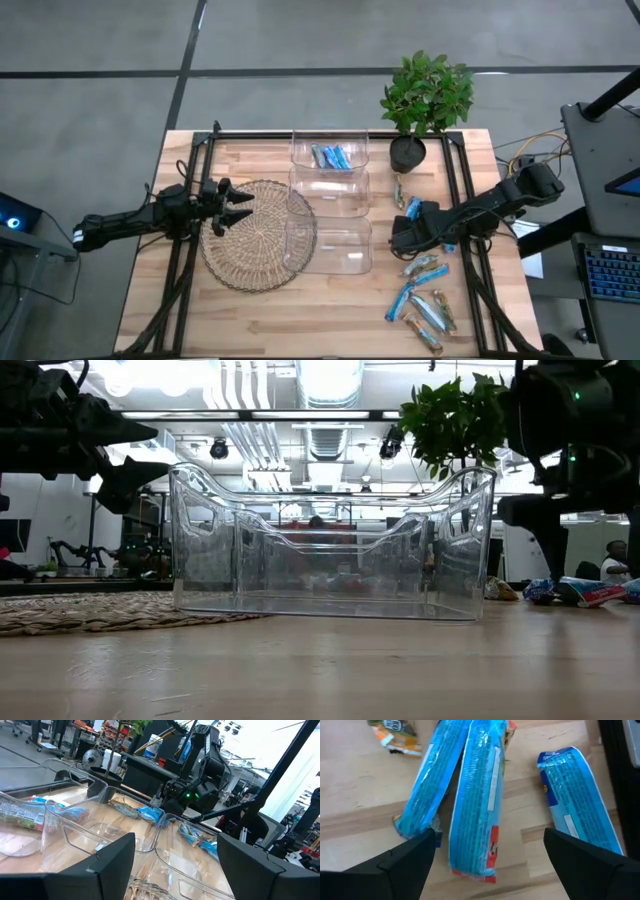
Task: Pick and place Granola Bars by type
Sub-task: Put the red granola bar into the top transparent bin
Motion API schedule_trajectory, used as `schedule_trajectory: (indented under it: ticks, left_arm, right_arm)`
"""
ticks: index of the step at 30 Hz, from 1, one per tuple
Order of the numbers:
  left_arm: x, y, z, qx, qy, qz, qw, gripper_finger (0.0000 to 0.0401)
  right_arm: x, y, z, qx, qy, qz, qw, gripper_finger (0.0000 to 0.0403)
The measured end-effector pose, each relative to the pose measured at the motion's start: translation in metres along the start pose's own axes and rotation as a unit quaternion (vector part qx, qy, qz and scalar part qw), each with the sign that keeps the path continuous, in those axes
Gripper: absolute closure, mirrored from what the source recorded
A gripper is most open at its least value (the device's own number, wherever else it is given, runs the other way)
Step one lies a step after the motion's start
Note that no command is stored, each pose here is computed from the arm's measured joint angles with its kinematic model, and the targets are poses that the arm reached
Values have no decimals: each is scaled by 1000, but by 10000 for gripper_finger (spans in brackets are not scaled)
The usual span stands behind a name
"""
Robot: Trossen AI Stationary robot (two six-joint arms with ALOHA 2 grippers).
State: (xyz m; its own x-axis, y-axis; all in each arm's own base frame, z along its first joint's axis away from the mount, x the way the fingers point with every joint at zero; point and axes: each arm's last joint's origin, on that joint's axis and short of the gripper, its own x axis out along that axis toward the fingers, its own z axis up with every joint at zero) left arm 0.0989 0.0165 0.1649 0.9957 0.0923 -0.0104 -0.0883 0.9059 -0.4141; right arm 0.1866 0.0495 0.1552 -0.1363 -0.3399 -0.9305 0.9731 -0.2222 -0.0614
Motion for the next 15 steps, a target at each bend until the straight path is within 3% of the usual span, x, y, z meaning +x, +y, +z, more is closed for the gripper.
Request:
schedule_trajectory:
  ticks: [8,15]
  left_arm:
    - [0,0,0,0,0,0,1000,140]
    - [0,0,0,0,0,0,1000,140]
  right_arm:
    - [17,-4,-2,15,6,11,1000,48]
    - [20,-4,-4,19,14,21,1000,91]
